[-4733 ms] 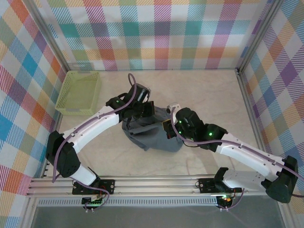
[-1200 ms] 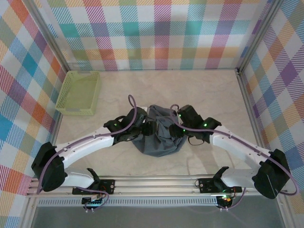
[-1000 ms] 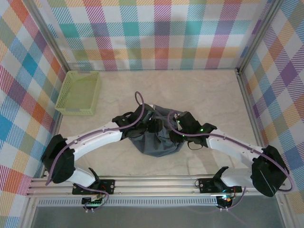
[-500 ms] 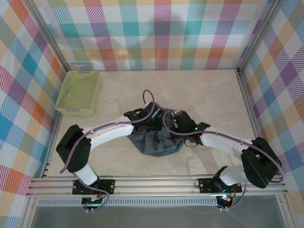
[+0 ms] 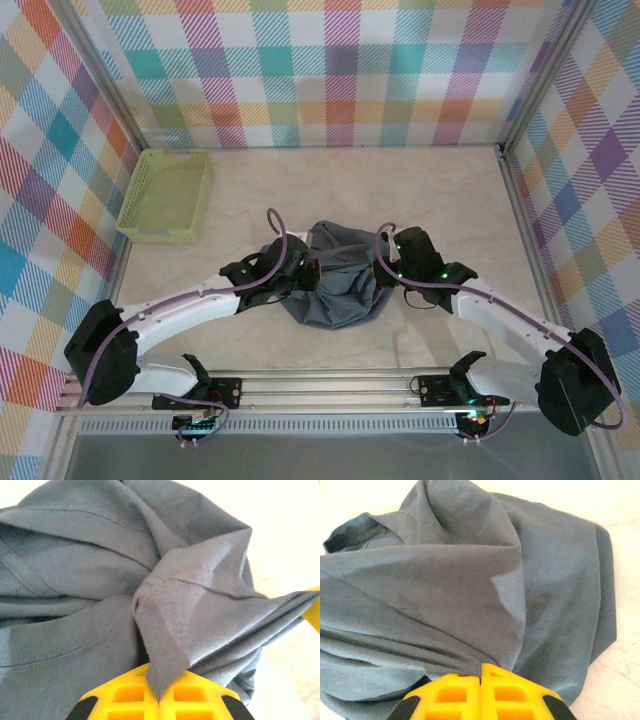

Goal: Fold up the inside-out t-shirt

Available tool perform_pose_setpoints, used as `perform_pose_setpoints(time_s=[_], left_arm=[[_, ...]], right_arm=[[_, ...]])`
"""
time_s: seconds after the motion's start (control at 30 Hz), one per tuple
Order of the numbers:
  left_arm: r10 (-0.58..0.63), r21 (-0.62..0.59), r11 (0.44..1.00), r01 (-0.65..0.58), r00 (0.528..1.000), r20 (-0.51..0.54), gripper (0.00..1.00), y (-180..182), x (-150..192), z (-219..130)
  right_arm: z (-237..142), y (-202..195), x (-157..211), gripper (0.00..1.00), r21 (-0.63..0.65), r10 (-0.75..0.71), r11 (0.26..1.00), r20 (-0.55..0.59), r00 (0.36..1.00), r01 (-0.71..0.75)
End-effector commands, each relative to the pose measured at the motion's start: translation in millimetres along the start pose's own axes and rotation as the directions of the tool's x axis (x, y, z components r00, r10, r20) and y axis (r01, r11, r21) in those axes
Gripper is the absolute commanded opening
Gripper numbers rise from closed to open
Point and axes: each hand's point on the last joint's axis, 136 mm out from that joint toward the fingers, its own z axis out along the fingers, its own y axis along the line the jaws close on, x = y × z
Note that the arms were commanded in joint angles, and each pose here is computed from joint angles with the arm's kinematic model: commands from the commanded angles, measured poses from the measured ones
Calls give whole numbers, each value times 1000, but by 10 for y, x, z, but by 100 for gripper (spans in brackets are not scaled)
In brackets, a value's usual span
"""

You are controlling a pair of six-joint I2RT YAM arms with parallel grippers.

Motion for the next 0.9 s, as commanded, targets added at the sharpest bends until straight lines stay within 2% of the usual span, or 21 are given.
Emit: perform_pose_setpoints(time_s=[0.0, 0.17, 0.3, 0.43, 0.53, 0.7, 0.87], left_arm=[[-3, -71, 997, 2, 1000, -4, 0, 287, 79, 13], [-9, -112, 994, 6, 1000, -24, 0, 462, 157, 79], [5, -154, 988, -12, 999, -46, 0, 527, 154, 158], [8, -121, 993, -15, 998, -57, 0, 413, 99, 207], [6, -113, 993, -12, 999, -51, 0, 382, 67, 215], [15, -129, 991, -22, 998, -55, 0, 402, 64, 223], [11, -130, 991, -18, 998, -55, 0, 416, 79, 199]], right_arm=[[64, -181, 49, 0, 41, 97, 995, -45, 994, -95], [208, -377, 26, 0, 76, 249, 967, -107, 963, -241], [304, -405, -97, 1, 111, 210, 974, -117, 971, -197], [139, -280, -182, 27, 144, 81, 987, -71, 994, -70], [-25, -92, -134, 34, 135, 1, 991, -67, 998, 8], [-113, 451, 135, 34, -19, -129, 992, -92, 987, 128], [29, 778, 229, 36, -145, -117, 984, -121, 986, 99]])
